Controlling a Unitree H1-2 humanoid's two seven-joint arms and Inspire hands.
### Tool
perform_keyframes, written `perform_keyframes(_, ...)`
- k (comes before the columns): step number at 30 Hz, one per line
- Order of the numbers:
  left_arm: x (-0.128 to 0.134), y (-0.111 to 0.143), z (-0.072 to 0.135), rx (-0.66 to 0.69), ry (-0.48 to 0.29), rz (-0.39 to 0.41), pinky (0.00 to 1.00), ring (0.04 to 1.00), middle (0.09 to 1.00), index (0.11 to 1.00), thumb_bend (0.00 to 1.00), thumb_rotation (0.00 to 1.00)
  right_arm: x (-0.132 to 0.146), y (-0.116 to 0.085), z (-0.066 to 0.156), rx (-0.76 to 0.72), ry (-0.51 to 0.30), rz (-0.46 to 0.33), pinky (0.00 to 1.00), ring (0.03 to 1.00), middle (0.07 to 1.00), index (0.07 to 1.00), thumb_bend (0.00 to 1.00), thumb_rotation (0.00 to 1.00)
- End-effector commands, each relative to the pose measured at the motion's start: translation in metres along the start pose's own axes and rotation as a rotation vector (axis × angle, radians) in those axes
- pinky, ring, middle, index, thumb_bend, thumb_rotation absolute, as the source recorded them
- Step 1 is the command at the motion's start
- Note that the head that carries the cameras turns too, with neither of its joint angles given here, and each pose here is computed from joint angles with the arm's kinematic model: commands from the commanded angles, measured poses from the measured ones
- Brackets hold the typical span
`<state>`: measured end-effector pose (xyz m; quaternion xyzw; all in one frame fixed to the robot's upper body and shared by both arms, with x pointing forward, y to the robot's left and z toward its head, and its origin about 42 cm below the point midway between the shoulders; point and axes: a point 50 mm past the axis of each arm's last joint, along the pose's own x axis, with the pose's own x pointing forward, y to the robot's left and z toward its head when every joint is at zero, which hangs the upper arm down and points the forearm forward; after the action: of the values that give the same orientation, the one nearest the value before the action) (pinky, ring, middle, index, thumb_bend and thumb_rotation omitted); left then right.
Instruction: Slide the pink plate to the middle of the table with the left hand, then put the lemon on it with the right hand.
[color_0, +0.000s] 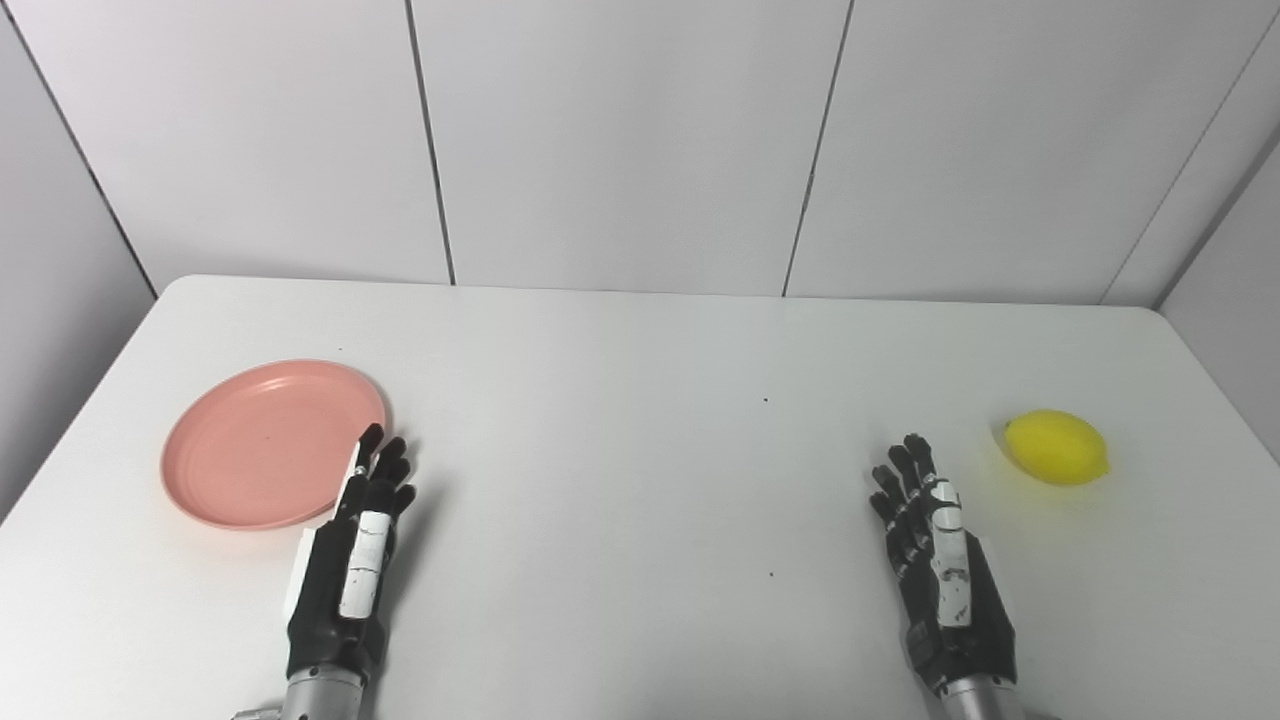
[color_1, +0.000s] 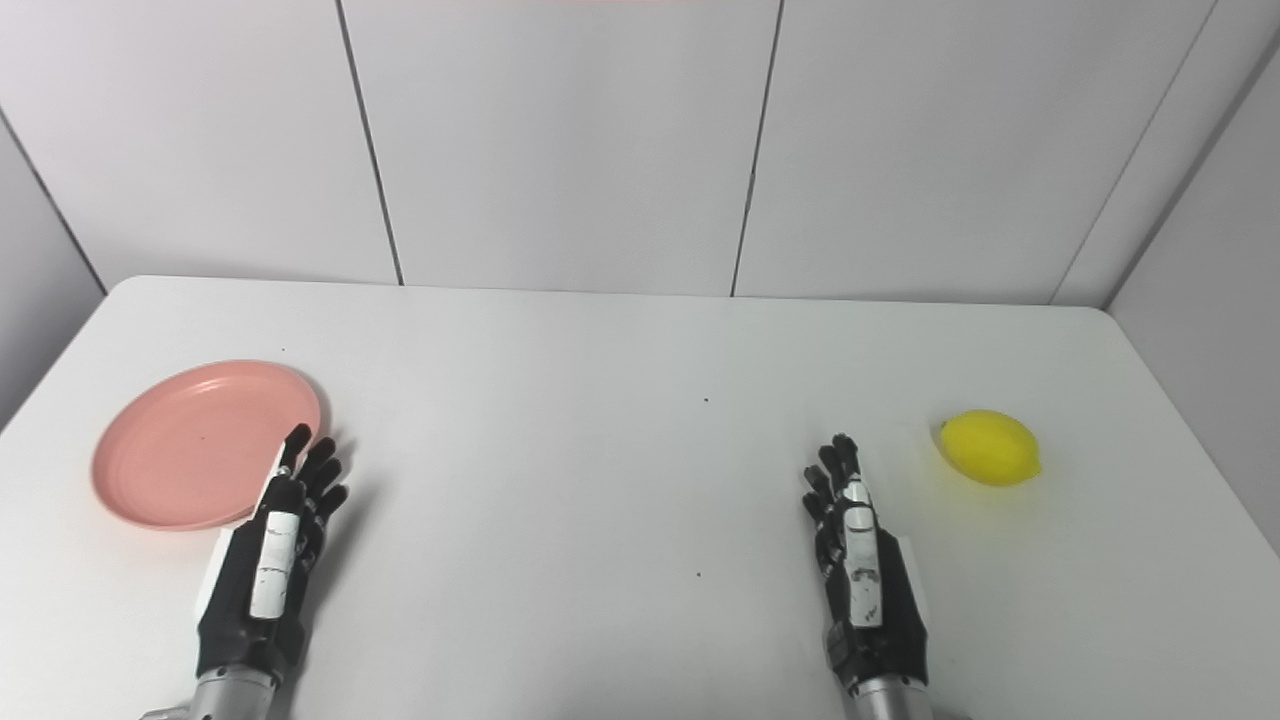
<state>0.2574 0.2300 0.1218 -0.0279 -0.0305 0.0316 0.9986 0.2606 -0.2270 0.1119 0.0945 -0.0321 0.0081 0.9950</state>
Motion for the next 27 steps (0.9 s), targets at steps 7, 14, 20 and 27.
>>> perform_keyframes(7,-0.0021,-0.0013,0.0046,-0.004,-0.023,-0.002,1.00,0.963,0.961,0.977,0.85,0.90,-0.0076,-0.0055,-0.0112,0.000,0.042,-0.019,1.00,0.977,0.986,0.990,0.74,1.00)
perform_keyframes(14,-0.0015,-0.0011,0.0043,-0.011,-0.019,-0.003,1.00,0.961,0.955,0.972,0.84,0.89,-0.0065,-0.0057,-0.0111,0.000,0.037,-0.018,1.00,0.974,0.984,0.992,0.73,1.00)
perform_keyframes(20,-0.0012,-0.0004,0.0039,-0.020,-0.022,-0.003,0.99,0.956,0.947,0.966,0.83,0.89,-0.0065,-0.0052,-0.0113,0.015,0.035,-0.019,1.00,0.969,0.979,0.982,0.74,1.00)
perform_keyframes(27,-0.0012,-0.0018,0.0014,-0.024,-0.013,-0.003,1.00,0.953,0.944,0.968,0.84,0.88,-0.0068,-0.0068,-0.0118,0.012,0.034,-0.022,1.00,0.970,0.980,0.985,0.74,0.99)
